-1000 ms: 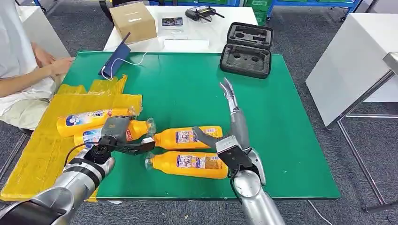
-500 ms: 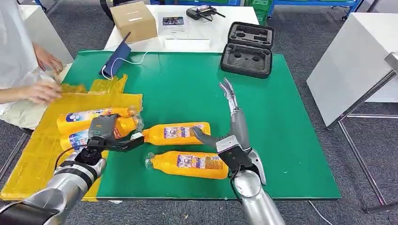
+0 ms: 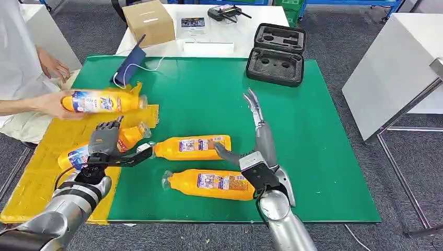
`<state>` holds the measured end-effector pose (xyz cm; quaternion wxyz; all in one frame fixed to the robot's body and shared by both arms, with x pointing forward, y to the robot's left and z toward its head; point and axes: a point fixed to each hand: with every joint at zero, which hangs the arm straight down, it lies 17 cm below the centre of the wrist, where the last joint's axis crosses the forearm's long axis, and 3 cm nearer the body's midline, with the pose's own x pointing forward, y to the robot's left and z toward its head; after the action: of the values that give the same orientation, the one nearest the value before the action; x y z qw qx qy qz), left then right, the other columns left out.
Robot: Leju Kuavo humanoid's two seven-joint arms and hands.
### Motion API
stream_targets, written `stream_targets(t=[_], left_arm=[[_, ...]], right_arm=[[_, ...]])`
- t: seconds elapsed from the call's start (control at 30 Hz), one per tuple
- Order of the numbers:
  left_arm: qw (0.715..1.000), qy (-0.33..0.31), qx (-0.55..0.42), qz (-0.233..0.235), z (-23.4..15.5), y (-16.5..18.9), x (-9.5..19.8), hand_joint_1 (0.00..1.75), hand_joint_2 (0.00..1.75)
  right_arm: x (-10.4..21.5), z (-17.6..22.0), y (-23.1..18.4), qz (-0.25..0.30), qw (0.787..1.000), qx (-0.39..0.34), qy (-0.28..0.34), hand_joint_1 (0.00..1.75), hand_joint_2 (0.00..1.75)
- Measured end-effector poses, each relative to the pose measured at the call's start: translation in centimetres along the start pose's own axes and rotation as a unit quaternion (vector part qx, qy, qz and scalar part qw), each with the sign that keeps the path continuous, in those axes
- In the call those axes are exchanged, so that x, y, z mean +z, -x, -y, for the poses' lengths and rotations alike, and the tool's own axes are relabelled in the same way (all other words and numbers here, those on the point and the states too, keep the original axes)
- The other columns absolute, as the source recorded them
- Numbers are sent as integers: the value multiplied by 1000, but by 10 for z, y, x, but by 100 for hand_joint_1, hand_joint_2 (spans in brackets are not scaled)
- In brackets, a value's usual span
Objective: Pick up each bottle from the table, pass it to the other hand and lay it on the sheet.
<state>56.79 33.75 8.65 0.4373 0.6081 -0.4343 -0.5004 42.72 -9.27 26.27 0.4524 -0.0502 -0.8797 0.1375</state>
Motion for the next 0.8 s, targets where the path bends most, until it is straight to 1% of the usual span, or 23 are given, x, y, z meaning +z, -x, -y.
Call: stream_targets(t=[0.27,0.63,0.8], left_arm=[[1000,-10,11,5,-1,-1,2,0,175],[997,-59,45,21,-17,-16,8,0,175],[996,-64,53,23,-19,-20,10,0,175]], right_arm=[[2,-4,4,-5,1000,1,-6,0,175],[5,-10,10,-14,1000,4,-14,0,175],[6,-12,11,-15,1000,5,-16,0,175]])
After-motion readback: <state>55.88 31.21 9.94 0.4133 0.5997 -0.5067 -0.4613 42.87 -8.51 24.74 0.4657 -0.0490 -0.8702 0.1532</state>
